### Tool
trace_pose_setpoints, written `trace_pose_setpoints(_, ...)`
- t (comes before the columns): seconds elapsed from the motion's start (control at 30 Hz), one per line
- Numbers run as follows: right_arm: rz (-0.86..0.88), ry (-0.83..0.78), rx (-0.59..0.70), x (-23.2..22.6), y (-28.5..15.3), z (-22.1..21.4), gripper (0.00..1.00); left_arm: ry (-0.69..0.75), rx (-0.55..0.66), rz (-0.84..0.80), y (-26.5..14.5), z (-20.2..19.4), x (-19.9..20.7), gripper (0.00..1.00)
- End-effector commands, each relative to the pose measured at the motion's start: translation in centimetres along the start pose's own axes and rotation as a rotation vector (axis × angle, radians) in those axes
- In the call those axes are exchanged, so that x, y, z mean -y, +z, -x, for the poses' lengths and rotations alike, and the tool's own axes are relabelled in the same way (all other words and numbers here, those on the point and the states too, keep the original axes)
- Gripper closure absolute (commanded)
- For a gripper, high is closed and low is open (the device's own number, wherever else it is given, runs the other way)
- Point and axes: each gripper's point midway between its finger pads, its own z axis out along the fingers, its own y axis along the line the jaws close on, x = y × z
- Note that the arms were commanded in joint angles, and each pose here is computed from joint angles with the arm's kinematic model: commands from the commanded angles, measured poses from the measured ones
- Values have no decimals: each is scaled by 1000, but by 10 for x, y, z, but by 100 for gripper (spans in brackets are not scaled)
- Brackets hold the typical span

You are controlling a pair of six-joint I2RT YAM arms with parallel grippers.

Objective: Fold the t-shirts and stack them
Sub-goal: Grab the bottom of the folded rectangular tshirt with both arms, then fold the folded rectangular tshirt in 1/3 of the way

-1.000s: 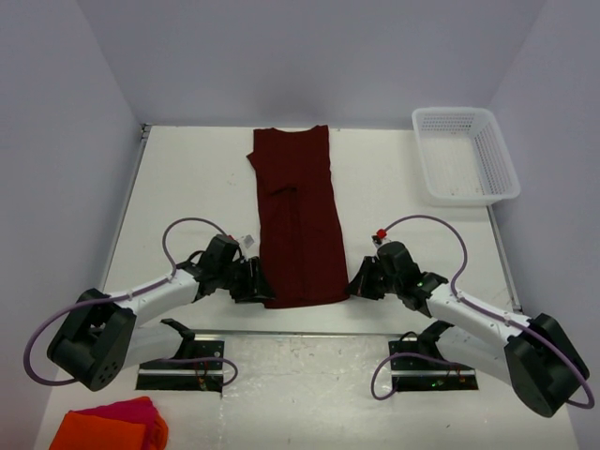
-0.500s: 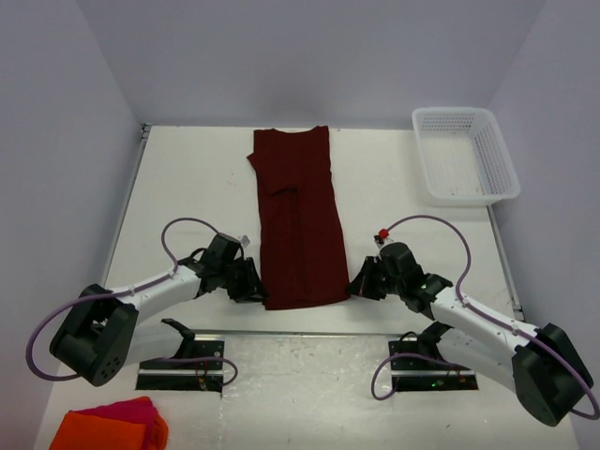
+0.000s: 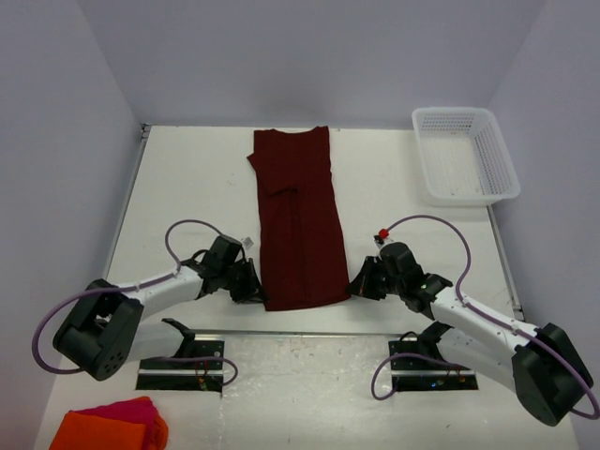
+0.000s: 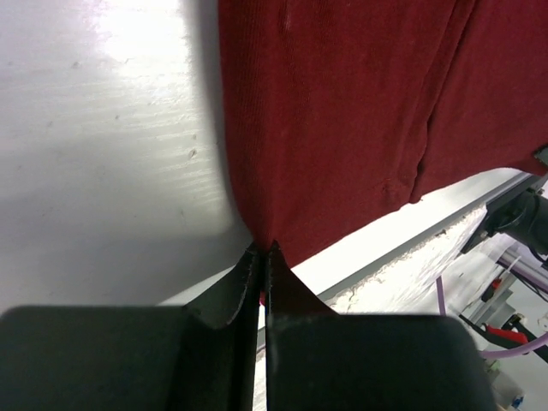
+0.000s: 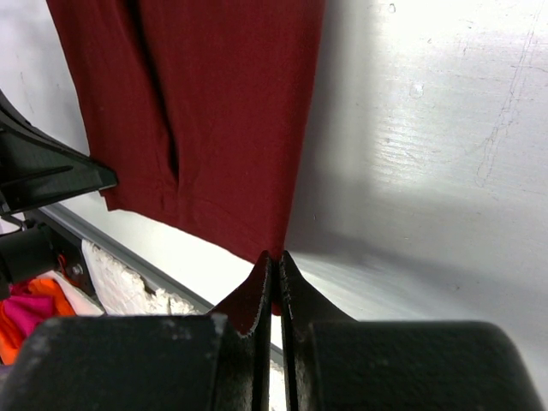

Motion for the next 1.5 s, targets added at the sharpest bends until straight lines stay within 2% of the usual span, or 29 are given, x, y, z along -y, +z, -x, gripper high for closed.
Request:
trace_pose_setpoints(0.0,3,-19,-1,-2,0,0,100,-5,-25,93,-1,-19,-30,100)
trace_pose_setpoints(0.13,-38,-54,-6,4,-3,0,100,2,-18,48,-10,-25,-24,100)
trace_pose_setpoints(0.3,-8,-107,-7,-8,-11,-3,100,12,-21,-26,-22,-35,-14,100)
trace_pose_setpoints(0.57,29,-167,-77,-32,-20,-36,100,58,-41,-128,-41,-51,1,100)
trace_pose_setpoints(0.73,5,-183,-82,-44,-27,-48,100,83,-41,-142,-52,-54,7,100)
trace_pose_setpoints(0.8,-23,-198,-71,-46,-31,-47,100,94,-3,-138,-57,-47,11,100)
trace_pose_setpoints(0.93,-79,-251,-9,-53,-34,-25,100,132,104,-129,-75,-16,35,100)
trace_pose_setpoints(0.97,-96,-260,5,-61,-32,-13,100,135,91,-103,-70,-11,35,100)
trace_pose_setpoints(1.03,-109,-302,2,-67,-27,3,100,155,138,-118,-73,15,51,100)
trace_pose_setpoints(1.07,-105,-289,38,-78,-27,27,100,138,119,-93,-65,24,48,100)
trace_pose_setpoints(1.1,-138,-322,11,-73,-17,33,100,150,180,-124,-71,49,57,100)
trace_pose_setpoints(1.17,-129,-321,42,-88,-14,65,100,138,176,-107,-65,71,53,100)
trace_pose_setpoints(1.2,-172,-349,10,-80,-1,71,100,147,231,-116,-74,97,64,100)
trace_pose_setpoints(1.23,-172,-344,47,-91,-1,95,100,127,199,-84,-67,104,57,100)
trace_pose_setpoints(1.3,-196,-356,-7,-86,16,105,100,165,236,-97,-75,132,73,100)
trace_pose_setpoints(1.33,-171,-341,6,-96,17,124,100,155,228,-69,-68,141,68,100)
trace_pose_setpoints(1.47,-180,-317,-17,-91,34,156,100,165,255,-46,-71,180,70,100)
